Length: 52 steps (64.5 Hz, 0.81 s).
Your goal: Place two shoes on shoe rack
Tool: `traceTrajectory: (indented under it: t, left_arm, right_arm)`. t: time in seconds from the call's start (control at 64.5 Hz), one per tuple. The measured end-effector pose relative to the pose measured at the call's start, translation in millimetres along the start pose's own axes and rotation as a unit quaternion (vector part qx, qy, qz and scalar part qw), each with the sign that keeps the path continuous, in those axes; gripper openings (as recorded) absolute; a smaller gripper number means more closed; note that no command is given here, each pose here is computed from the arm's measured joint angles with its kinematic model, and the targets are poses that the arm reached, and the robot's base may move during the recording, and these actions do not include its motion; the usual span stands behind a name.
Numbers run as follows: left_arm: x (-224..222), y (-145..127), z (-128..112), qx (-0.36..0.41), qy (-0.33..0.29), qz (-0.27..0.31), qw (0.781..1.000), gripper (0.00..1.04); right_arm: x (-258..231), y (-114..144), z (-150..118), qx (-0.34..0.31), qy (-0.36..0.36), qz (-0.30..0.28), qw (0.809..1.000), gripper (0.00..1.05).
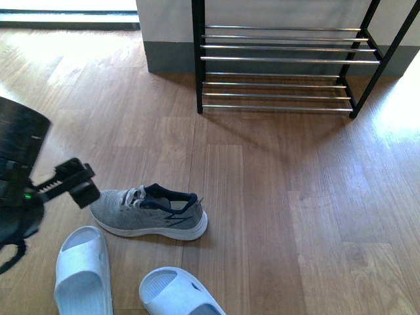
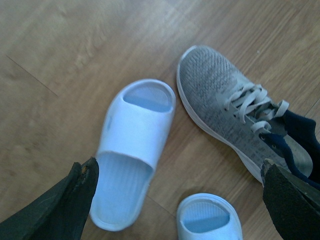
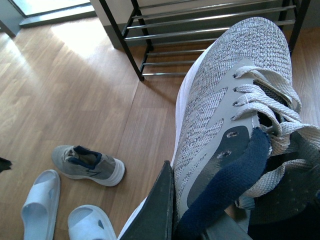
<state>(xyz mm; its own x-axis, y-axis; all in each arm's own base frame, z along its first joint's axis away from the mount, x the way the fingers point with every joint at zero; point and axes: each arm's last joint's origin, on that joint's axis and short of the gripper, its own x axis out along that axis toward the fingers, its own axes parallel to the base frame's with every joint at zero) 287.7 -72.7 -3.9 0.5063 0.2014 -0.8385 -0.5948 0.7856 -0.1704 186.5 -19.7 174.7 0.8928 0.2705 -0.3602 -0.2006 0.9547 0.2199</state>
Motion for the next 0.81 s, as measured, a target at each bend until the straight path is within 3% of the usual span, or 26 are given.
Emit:
traceTrajectory:
  t: [0.155, 0.356, 0.62, 0.806]
  left_arm:
    - [43.0, -28.1, -18.4, -0.049, 0.042, -0.014, 0.998, 0.95]
    - [76.5, -51.0, -26.1, -0.097, 0.049, -0.026, 0.994, 0.95]
    - [92.7, -77.5, -61.3, -0.092, 0.101, -0.039, 0.99, 0.95]
    - [110.2, -86.3, -58.3, -0.097, 0.106, -0.028, 0.989, 0.95]
  right_arm:
    - [0.0, 0.0, 0.0, 0.0, 0.0, 0.0, 1.0, 0.01]
    - [0.0, 0.0, 0.0, 0.0, 0.0, 0.0, 1.0, 0.01]
    - [0.0, 0.0, 0.0, 0.0, 0.0, 0.0, 1.0, 0.01]
    - [0.0, 0.0, 0.0, 0.0, 0.0, 0.0, 1.0, 0.01]
